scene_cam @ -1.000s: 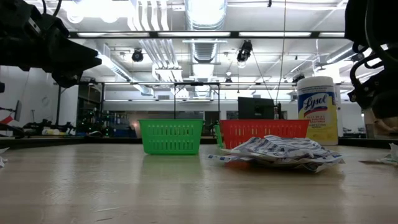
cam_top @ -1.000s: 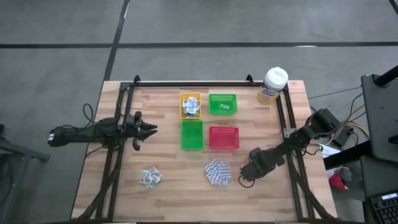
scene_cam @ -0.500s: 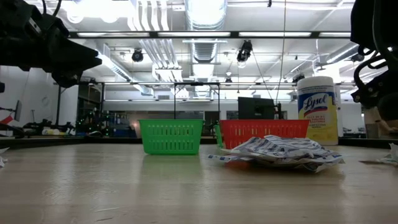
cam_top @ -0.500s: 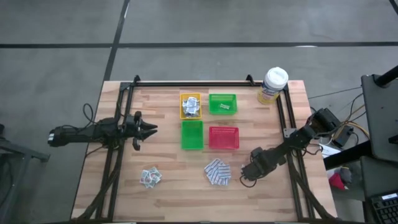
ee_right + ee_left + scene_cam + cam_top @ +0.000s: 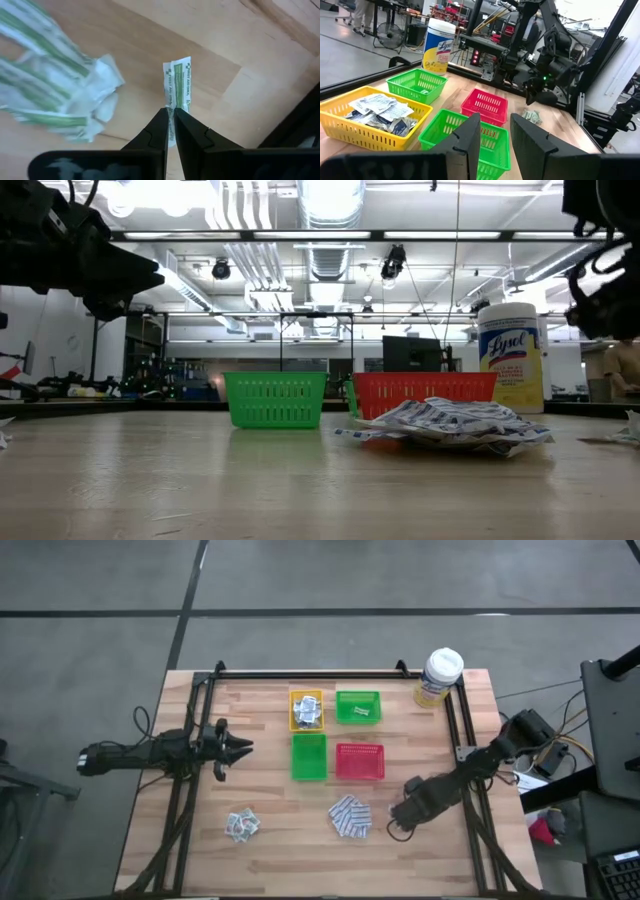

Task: Pick & Place First Aid Supplies
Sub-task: Put the green bandage pack into the top green bin

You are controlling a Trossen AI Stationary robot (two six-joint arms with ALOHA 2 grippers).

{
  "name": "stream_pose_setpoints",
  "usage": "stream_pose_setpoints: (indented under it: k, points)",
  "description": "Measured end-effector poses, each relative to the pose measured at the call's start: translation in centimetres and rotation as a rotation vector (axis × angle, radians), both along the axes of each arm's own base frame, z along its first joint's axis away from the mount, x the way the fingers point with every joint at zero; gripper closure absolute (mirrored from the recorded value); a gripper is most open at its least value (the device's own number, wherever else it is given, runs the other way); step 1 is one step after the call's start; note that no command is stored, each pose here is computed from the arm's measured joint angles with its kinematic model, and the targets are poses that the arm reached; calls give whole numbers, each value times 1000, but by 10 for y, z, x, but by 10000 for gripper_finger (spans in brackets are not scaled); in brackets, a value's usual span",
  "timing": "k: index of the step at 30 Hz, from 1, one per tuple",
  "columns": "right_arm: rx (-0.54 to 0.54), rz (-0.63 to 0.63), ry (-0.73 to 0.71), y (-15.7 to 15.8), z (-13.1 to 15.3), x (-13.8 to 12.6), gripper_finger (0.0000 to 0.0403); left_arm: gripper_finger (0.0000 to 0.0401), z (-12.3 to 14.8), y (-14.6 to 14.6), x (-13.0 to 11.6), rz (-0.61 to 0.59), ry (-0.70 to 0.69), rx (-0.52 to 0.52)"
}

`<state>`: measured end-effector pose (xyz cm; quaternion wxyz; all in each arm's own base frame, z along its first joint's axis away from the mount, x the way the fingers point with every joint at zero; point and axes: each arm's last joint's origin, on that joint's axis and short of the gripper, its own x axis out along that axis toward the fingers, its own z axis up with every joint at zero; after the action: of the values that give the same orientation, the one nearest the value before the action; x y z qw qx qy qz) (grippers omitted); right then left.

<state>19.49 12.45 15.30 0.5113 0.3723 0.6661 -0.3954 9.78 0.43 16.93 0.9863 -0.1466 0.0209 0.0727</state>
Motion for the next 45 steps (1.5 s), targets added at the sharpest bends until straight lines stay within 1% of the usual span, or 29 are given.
stream_pose_setpoints:
  k: [3, 6, 11, 14, 17, 22, 26, 29, 32, 34, 37, 41, 45]
  points:
    - [-8, -13, -54, -3, 9, -1, 376, 293, 0, 0, 0, 0, 0, 0]
    - [-44, -30, -144, -11, 20, 0, 376, 293, 0, 0, 0, 0, 0, 0]
    - [-148, -50, -378, -34, 45, 6, 376, 293, 0, 0, 0, 0, 0, 0]
    - [-205, -54, -520, -54, 60, 13, 376, 293, 0, 0, 0, 0, 0, 0]
    - [-243, -35, -631, -78, 71, 21, 376, 293, 0, 0, 0, 0, 0, 0]
    - [-320, -8, -753, -122, 81, 36, 376, 293, 0, 0, 0, 0, 0, 0]
    - [-382, 31, -827, -157, 84, 48, 376, 293, 0, 0, 0, 0, 0, 0]
    - [-438, 63, -840, -182, 81, 53, 376, 293, 0, 0, 0, 0, 0, 0]
    - [-485, 98, -791, -204, 79, 59, 376, 293, 0, 0, 0, 0, 1, 0]
    - [-513, 146, -760, -218, 80, 67, 376, 293, 0, 0, 0, 0, 1, 0]
    - [-538, 251, -702, -236, 83, 84, 376, 293, 0, 0, 0, 0, 1, 0]
    - [-516, 423, -565, -255, 84, 107, 376, 293, 0, 0, 0, 0, 1, 0]
    - [-433, 538, -414, -272, 77, 125, 376, 293, 0, 0, 0, 0, 1, 0]
